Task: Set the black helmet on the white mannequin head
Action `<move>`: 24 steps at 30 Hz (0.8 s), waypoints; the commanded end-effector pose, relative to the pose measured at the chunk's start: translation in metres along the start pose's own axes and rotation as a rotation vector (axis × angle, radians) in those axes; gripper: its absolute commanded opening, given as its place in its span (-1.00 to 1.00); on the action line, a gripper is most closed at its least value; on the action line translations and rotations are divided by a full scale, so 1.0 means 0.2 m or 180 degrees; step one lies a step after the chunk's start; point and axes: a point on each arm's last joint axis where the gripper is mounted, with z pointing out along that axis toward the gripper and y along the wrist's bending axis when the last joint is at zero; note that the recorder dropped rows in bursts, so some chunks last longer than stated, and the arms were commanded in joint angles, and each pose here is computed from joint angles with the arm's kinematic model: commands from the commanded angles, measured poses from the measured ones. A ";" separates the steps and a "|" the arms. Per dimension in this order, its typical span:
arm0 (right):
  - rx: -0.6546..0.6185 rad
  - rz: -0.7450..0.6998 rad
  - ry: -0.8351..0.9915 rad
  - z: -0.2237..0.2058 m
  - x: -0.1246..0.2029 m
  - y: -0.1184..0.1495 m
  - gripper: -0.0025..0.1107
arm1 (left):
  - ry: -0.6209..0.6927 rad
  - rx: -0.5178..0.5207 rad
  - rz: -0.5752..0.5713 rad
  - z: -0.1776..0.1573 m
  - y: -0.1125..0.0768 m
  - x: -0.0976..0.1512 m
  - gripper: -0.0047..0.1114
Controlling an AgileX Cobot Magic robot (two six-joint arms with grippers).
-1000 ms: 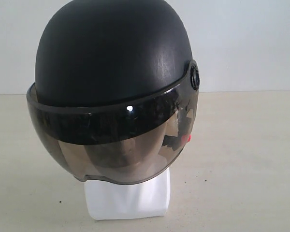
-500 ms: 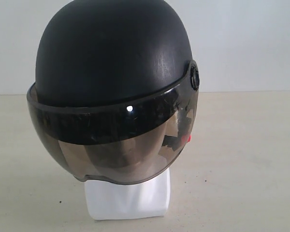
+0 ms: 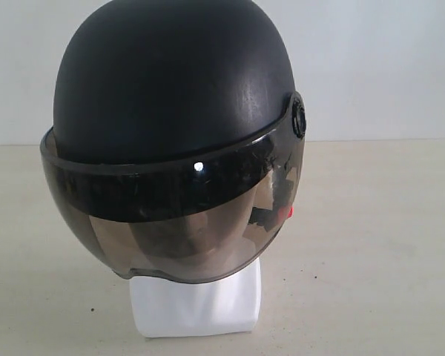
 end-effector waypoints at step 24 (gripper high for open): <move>0.1395 0.0054 -0.0075 -0.03 0.00 -0.08 -0.96 | 0.0010 -0.0004 -0.0045 0.00 0.00 0.01 -0.84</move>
